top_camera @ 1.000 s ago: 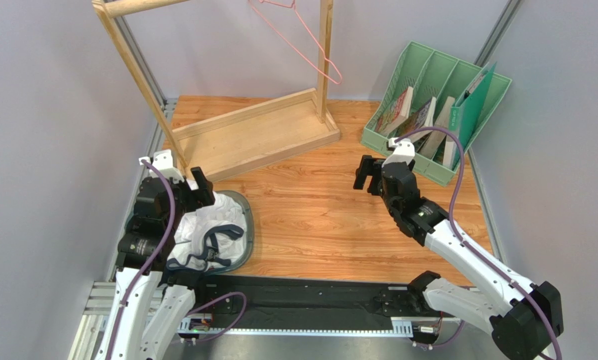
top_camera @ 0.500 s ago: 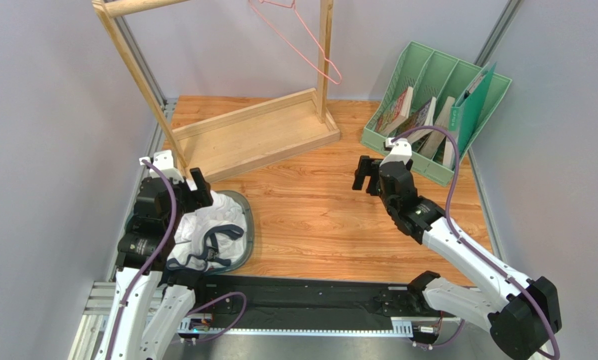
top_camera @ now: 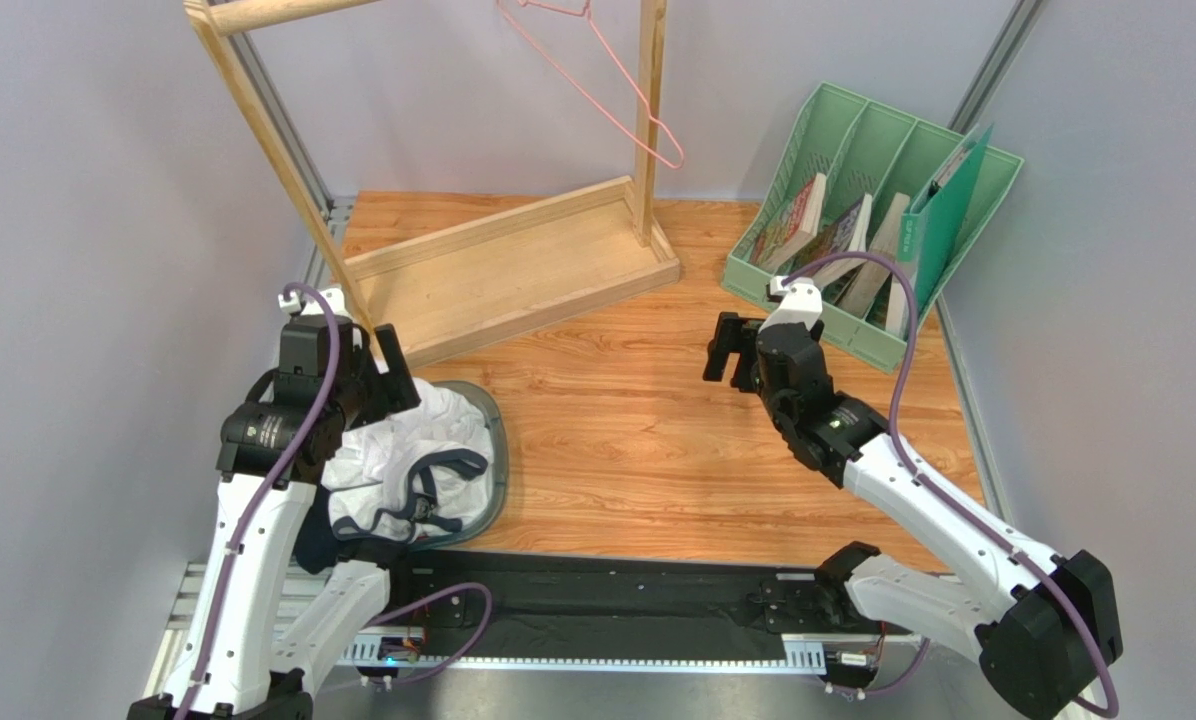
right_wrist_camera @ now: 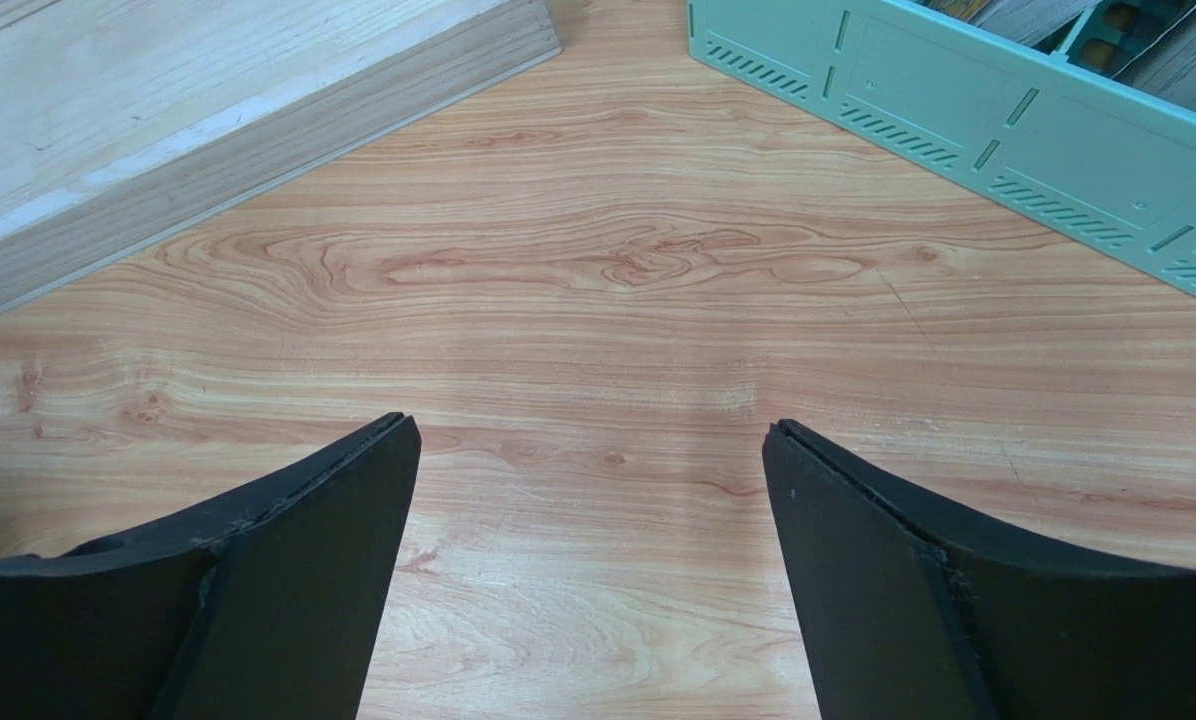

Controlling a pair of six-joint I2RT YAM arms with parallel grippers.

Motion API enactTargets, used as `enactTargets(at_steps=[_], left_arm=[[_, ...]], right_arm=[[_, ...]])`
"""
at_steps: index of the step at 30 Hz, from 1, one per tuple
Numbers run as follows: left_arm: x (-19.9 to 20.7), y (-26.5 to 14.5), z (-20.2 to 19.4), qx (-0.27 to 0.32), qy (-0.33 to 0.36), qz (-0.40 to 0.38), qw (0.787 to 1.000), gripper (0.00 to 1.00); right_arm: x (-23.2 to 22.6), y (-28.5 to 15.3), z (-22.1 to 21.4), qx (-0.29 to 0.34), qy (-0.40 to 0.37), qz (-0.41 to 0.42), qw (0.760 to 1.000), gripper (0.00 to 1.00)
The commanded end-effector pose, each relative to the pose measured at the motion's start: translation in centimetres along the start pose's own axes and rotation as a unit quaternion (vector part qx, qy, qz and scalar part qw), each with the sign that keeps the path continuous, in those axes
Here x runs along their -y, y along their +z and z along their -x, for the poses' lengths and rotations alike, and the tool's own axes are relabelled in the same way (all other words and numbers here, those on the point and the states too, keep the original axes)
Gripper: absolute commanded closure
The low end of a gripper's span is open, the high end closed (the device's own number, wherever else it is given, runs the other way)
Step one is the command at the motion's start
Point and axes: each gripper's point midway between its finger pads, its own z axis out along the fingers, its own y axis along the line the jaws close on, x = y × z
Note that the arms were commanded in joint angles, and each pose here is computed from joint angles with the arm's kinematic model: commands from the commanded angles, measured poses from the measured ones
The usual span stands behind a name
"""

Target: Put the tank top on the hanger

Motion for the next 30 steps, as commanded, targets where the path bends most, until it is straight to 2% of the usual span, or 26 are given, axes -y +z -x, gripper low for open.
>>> enactTargets(at_steps=[1, 4, 12, 19, 21, 23, 24, 26, 30], left_arm=[[-0.5, -1.8, -4.5, -0.100, -0.029, 0.008, 0.994, 0.12], [-1.2, -2.1, -7.1, -0.139, -0.031, 0.017, 0.990, 0.12], [-1.7, -1.6, -10.9, -0.187, -0.037, 0.020, 0.981, 0.12], [0.3, 0.0, -12.0, -0.193, -0.075, -0.027, 0.978, 0.20], [0.3, 0.3, -12.1, -0.192, -0.073, -0.027, 0.978, 0.29], [0.6, 0.4, -11.9, -0.191, -0.073, -0.033, 0.978, 0.58], [0.7, 0.4, -11.7, -0.188, -0.074, -0.035, 0.979, 0.81], [0.7, 0.3, -11.2, -0.178, -0.075, -0.035, 0.981, 0.98], [1.2, -0.9, -8.0, -0.132, -0.069, -0.048, 0.988, 1.00]], right_arm=[[-0.1, 0.2, 0.0, 0.006, 0.016, 0.002, 1.000, 0.09], [0.1, 0.4, -0.7, 0.001, 0.017, -0.001, 1.000, 0.09], [-0.7, 0.8, -1.5, -0.011, 0.032, 0.015, 0.999, 0.09], [-1.3, 1.2, -1.4, -0.013, 0.034, 0.024, 0.999, 0.10], [-1.2, 1.1, -1.4, -0.013, 0.035, 0.024, 0.999, 0.10], [-1.2, 1.0, -1.4, -0.012, 0.035, 0.024, 0.999, 0.10], [-1.1, 1.1, -1.5, -0.013, 0.034, 0.023, 0.999, 0.10], [-1.1, 1.0, -1.5, -0.013, 0.033, 0.022, 0.999, 0.10], [-1.2, 1.0, -1.1, -0.011, 0.032, 0.023, 0.999, 0.11]])
